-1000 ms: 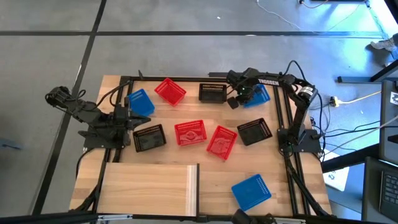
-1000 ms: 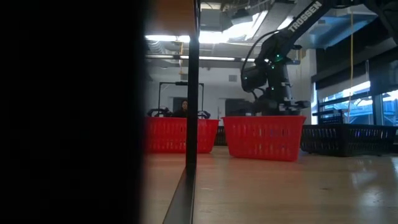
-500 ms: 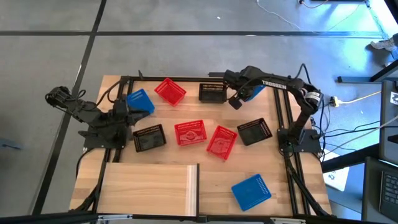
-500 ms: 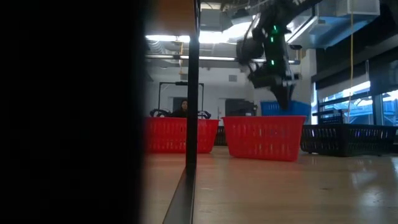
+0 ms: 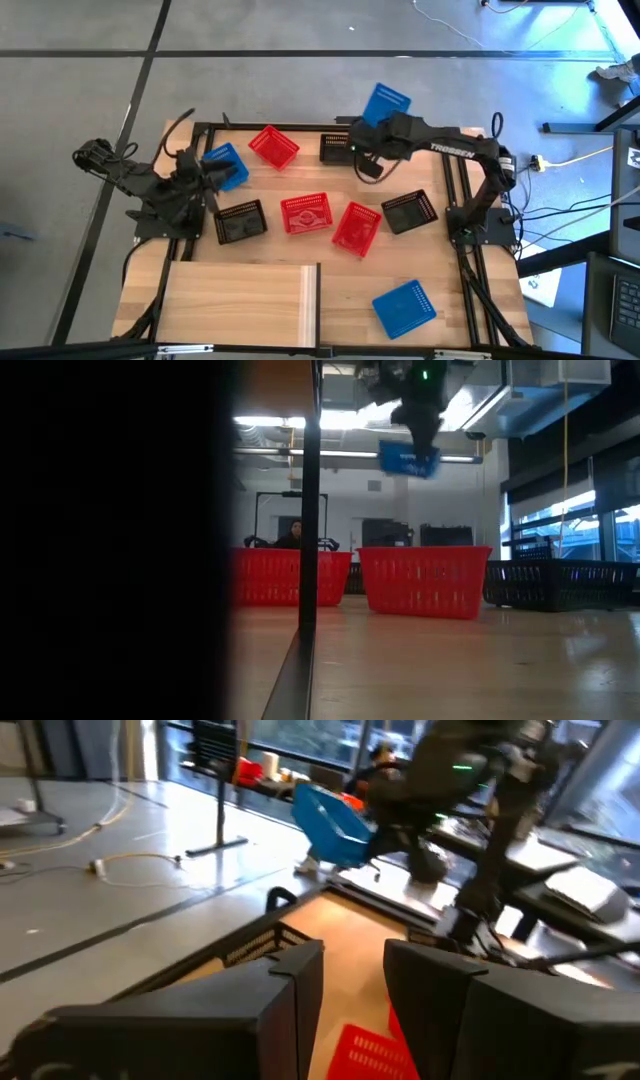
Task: Stack baskets on shelf by color
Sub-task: Put the top right blue bin on the shelf
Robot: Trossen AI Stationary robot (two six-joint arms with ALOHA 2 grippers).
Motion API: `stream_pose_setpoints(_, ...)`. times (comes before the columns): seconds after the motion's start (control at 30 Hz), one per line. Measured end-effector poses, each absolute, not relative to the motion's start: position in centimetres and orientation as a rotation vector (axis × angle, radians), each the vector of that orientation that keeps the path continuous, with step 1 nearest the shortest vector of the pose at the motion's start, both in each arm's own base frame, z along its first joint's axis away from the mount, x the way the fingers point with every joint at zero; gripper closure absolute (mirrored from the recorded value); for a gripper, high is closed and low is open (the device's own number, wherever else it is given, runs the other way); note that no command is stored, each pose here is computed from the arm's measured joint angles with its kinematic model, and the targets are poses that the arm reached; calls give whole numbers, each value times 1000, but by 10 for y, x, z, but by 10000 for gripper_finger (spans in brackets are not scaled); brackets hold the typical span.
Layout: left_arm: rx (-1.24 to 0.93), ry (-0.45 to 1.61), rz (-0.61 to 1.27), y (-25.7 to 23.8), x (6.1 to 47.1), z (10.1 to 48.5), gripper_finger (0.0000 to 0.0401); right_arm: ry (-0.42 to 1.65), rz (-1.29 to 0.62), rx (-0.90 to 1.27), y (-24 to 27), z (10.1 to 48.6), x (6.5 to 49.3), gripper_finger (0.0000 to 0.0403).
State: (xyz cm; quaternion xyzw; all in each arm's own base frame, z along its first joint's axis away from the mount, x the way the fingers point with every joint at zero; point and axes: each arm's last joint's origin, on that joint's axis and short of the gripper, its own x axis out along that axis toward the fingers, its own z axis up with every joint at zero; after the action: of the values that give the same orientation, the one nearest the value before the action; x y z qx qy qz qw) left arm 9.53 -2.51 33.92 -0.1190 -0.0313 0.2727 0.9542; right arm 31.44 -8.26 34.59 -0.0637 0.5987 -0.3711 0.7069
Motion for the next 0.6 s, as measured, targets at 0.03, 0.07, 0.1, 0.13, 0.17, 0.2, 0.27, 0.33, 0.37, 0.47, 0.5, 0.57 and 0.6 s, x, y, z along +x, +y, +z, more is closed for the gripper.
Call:
stream_pose_setpoints(0.03,-249,-72,563,-26,97,340,301,1309,-816,-195,-75,351,317,402)
stream_pose_setpoints(0.07,-254,-79,568,-26,98,341,301,1297,-798,-256,-68,356,319,402)
stream_pose_setpoints(0.1,-256,-85,581,-26,100,341,302,1291,-773,-317,-61,360,320,402)
stream_pose_setpoints(0.13,-258,-94,591,-26,102,343,302,1289,-744,-378,-53,363,321,402)
stream_pose_setpoints(0.17,-250,-103,601,-26,105,344,302,1287,-716,-438,-46,365,323,402)
stream_pose_setpoints(0.2,-229,-107,611,-26,107,346,302,1284,-687,-493,-40,367,324,402)
stream_pose_setpoints(0.27,-164,-111,626,-26,113,349,302,1277,-624,-570,-28,369,327,402)
stream_pose_setpoints(0.33,-102,-125,630,-27,119,354,302,1267,-574,-619,-18,371,328,402)
stream_pose_setpoints(0.37,-57,-126,627,-27,123,355,302,1260,-555,-640,-13,371,329,402)
stream_pose_setpoints(0.47,167,-81,637,-27,132,357,302,1254,-496,-703,-2,371,330,402)
stream_pose_setpoints(0.5,282,-42,636,-27,135,356,302,1256,-474,-728,2,371,330,402)
stream_pose_setpoints(0.57,527,32,601,-27,142,354,302,1263,-422,-775,9,371,330,402)
stream_pose_setpoints(0.6,646,58,570,-28,144,353,302,1267,-390,-798,12,371,330,402)
